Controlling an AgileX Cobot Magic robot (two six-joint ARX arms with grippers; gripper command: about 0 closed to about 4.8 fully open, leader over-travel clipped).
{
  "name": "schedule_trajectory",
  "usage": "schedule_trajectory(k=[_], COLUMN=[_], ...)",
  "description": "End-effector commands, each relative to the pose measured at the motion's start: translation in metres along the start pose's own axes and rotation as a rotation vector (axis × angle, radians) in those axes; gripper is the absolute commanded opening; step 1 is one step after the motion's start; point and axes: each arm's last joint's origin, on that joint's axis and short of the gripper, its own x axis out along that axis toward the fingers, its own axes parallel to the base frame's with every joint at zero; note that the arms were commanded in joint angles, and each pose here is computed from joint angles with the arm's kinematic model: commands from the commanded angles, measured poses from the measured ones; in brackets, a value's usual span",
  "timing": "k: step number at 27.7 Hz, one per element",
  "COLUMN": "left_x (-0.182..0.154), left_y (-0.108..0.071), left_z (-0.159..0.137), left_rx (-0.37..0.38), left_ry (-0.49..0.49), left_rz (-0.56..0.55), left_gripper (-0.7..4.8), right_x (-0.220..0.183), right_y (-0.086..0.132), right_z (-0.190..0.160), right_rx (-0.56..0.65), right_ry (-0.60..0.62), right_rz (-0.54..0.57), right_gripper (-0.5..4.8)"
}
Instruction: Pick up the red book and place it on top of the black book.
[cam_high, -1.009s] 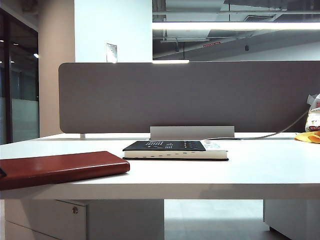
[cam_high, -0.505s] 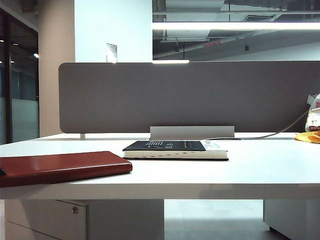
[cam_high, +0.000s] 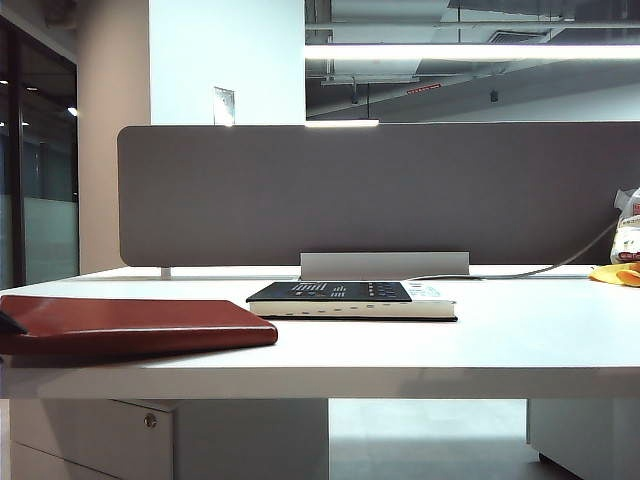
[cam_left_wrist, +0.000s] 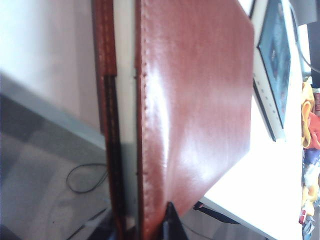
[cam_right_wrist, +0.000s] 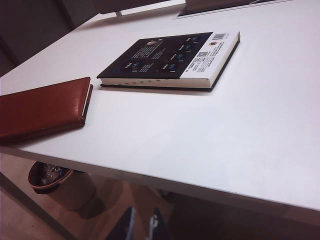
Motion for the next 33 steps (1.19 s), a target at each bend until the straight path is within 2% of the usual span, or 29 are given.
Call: schedule_trajectory(k=[1,3,11,13,24,33], left_x=[0.0,0.0,0.0,0.0,-0.002,-0.005], left_y=[0.0,-0.001,-0.004,-0.006,-0.018,-0.028], left_z=[0.0,0.0,0.001,0.001,0.006,0.012], left_rx=[0.025,0.027,0.056,0.074,0.116,0.099], left_ry=[0.006,0.006,0.025,0.035,0.04,-0.004], left_rz=[-0.005,-0.009,-0.064,-0.101,-0.243,-0.337], left_gripper=[0.46,0.2,0.13,-0.05,-0.06,-0.06], right_x=[0.0,0.0,-0.001,-0.001,-0.001,-0.001], right_y=[0.001,0.001,0.001,0.001,0.001,0.001], right_z=[0.002,0.002,0.002,0.002,0.002,0.002], right_rx=[0.0,0.0,0.0,0.0,0.0,0.0], right_ry=[-0.01,-0.009,-0.008,-0.009,-0.007,-0.005], right_rz=[0.01,0.013,0.014,0.013,0.013,0.012], right_gripper=[0.49,0.49,0.49,0.49,0.49,0.49])
